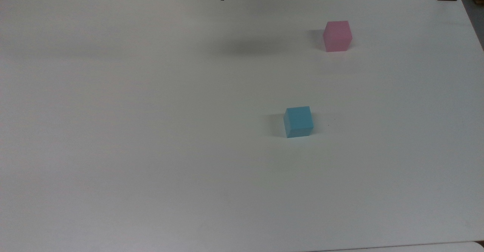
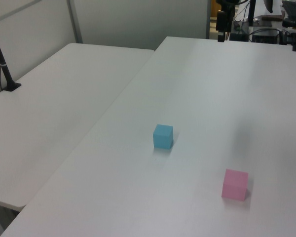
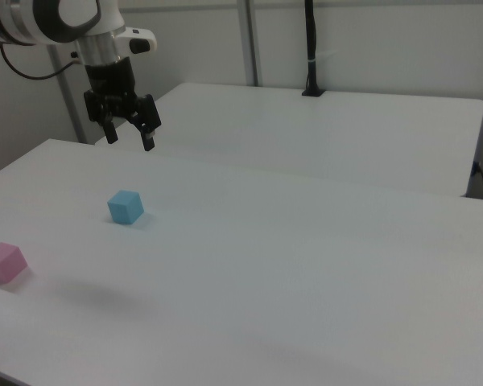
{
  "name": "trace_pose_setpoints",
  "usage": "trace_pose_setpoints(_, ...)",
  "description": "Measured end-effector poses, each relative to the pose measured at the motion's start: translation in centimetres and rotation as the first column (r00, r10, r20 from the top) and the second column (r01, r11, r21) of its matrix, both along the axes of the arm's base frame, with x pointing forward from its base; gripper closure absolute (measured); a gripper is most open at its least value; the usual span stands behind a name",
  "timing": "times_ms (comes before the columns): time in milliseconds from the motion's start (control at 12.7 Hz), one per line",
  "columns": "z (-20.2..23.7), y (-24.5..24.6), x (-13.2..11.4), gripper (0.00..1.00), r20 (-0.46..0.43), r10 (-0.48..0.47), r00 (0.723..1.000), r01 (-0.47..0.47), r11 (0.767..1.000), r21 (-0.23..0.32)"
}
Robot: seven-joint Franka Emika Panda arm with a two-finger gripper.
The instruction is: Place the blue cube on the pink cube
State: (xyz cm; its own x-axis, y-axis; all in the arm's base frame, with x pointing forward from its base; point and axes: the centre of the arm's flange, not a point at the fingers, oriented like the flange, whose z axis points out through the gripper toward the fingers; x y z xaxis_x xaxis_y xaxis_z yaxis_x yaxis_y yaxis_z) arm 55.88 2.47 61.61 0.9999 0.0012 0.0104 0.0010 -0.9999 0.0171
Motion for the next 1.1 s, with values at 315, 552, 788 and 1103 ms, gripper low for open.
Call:
trace_pose_setpoints(315,0.00,0.01,0.00,0.00,0.000,0.001,1.000,-0.001,1.000,0.000)
trace_pose_setpoints(552,0.00,-0.02,0.00,0.00,0.000,0.001,1.000,-0.001,1.000,0.000)
trace_pose_setpoints(788,-0.01,-0.05,0.00,0.00,0.000,0.000,1.000,0.000,1.000,0.000)
trace_pose_setpoints(1103,-0.42,0.20,0.20,0.00,-0.008,0.006,1.000,-0.006,1.000,0.000)
